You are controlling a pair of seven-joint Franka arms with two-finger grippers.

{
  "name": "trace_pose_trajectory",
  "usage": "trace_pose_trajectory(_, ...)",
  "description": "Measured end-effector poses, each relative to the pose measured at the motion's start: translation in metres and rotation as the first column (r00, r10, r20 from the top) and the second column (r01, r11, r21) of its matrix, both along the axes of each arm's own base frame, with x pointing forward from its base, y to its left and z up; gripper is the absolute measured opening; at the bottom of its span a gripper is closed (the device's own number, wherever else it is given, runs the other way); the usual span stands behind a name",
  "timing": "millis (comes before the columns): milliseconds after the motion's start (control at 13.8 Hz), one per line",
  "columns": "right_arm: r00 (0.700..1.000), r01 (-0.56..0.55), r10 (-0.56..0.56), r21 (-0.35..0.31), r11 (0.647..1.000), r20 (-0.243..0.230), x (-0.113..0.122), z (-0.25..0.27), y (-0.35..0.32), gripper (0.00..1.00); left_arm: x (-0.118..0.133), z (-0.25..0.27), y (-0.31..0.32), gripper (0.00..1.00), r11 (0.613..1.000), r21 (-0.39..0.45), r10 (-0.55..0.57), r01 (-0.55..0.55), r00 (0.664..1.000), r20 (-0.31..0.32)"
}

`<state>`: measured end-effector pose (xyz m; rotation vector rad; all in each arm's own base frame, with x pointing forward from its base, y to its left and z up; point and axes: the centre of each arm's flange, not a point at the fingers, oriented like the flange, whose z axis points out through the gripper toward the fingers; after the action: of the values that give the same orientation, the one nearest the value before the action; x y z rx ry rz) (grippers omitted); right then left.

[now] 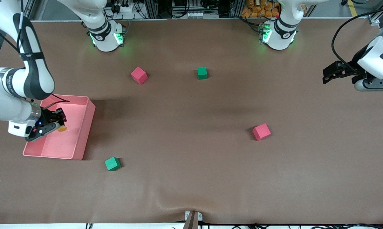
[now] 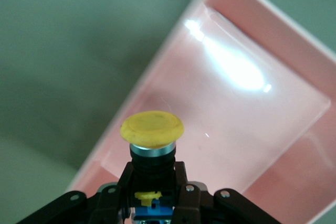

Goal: Place and upright button with both arms
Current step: 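Lift the button out of the tray and carry it to mid-table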

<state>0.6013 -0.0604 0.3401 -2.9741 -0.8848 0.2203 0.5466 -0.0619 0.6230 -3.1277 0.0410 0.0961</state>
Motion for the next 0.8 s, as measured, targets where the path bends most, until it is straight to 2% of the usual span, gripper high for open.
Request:
trace_pose_trajectory(145, 0.998, -0.066, 0.066, 0.000, 0.998, -0.006, 0.010, 0.021, 0.040, 0.33, 0.001, -0.004, -0.001, 1.00, 1.000, 0.001, -0.001, 0.001, 1.000, -0.011)
trace_pose_trajectory(363, 0.988, -0.155, 0.155, 0.008, 0.988, 0.021, 0.018, 0.042, 0.106, 0.33, 0.002, -0.008, -0.001, 1.00, 1.000, 0.002, -0.003, 0.003, 1.000, -0.023)
trace_pose_trajectory(581, 0.986, -0.162, 0.160, 0.043, 0.986, 0.057, 0.018, 0.056, 0.174, 0.33, 0.002, -0.008, -0.003, 1.00, 1.000, 0.002, -0.006, 0.006, 1.000, -0.024)
trace_pose_trajectory(798, 0.992, -0.096, 0.092, 0.046, 0.994, 0.082, 0.021, 0.063, 0.242, 0.33, 0.002, -0.008, -0.004, 1.00, 1.000, 0.002, -0.007, 0.007, 1.000, -0.024)
